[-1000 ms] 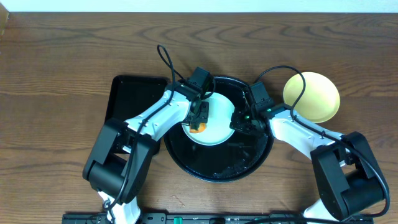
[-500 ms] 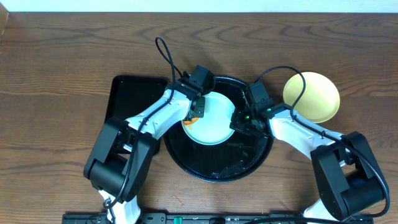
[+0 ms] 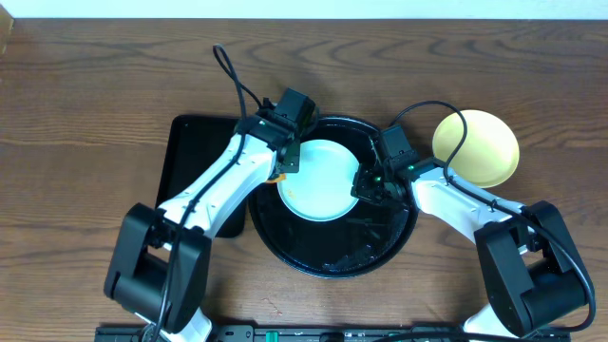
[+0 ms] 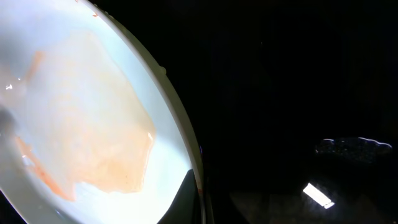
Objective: Clean dirty plates on tray and stack at the side
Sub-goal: 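Scrub the pale green plate with the sponge while the right gripper holds it, then return the sponge with the left gripper over the small black tray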
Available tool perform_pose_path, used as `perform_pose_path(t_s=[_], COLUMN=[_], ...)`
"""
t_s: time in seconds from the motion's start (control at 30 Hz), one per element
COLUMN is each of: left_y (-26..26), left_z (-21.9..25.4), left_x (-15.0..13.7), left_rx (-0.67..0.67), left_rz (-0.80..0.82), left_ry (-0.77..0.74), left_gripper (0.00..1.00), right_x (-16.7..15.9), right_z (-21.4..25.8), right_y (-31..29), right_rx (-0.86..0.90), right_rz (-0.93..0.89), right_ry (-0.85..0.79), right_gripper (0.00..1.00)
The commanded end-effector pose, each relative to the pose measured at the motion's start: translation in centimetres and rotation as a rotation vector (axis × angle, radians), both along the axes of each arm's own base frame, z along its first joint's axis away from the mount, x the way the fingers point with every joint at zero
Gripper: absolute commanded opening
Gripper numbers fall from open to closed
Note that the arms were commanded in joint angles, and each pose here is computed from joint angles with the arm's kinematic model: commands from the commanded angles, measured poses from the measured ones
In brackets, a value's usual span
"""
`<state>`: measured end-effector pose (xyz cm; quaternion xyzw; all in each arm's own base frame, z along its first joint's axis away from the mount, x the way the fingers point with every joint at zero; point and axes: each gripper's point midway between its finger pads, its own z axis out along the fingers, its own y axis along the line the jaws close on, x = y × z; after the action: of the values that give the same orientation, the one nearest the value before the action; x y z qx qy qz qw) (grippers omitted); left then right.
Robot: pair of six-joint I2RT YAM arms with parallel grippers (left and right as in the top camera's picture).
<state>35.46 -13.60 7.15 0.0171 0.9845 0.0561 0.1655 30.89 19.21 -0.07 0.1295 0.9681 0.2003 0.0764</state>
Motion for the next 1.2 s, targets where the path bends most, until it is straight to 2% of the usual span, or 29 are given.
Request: perform_pose_path(t_s=[0.0, 0.23, 0.33, 0.4, 0.67, 0.83, 1.03, 1.17], left_y=[-1.8, -1.7, -1.1, -0.2, 4.1, 7.2, 10.4, 11.9], left_z=[1.1, 0.9, 0.8, 0.6, 1.5, 1.6, 1.3, 0.9], left_x=[0.0, -0.5, -0.8, -1.2, -0.5, 0.1, 0.6, 0.3], left_rx=[-0.104, -0.106, -0.094, -0.083, -0.076, -0.07, -0.074, -0.072], left_rz=[-0.016, -0.011, -0.002, 0.016, 0.101, 0.152, 0.242, 0.281], left_ry=[0.011, 0.031, 0.054, 0.078, 0.078, 0.077, 0.072, 0.083], left_gripper=[0.09, 0.09, 0.08, 0.08, 0.07, 0.08, 0.08, 0.08], right_x=[-2.2, -2.1, -2.4, -2.4, -2.4, -2.0, 0.5, 1.6], right_z=[-2.8, -2.8, -2.7, -2.7, -2.9, -2.5, 0.0, 1.6], right_y=[-2.0, -1.9, -1.6, -1.5, -1.5, -0.5, 1.8, 1.8], right_rx=[-0.107, -0.1, -0.084, -0.081, -0.081, -0.03, 0.078, 0.105], right_rz=[-0.01, -0.008, 0.0, 0.001, 0.001, 0.044, 0.137, 0.128], right_ry=[0.076, 0.074, 0.087, 0.088, 0.088, 0.065, -0.092, -0.146], right_gripper=[0.01, 0.02, 0.14, 0.17, 0.01, 0.01, 0.01, 0.01])
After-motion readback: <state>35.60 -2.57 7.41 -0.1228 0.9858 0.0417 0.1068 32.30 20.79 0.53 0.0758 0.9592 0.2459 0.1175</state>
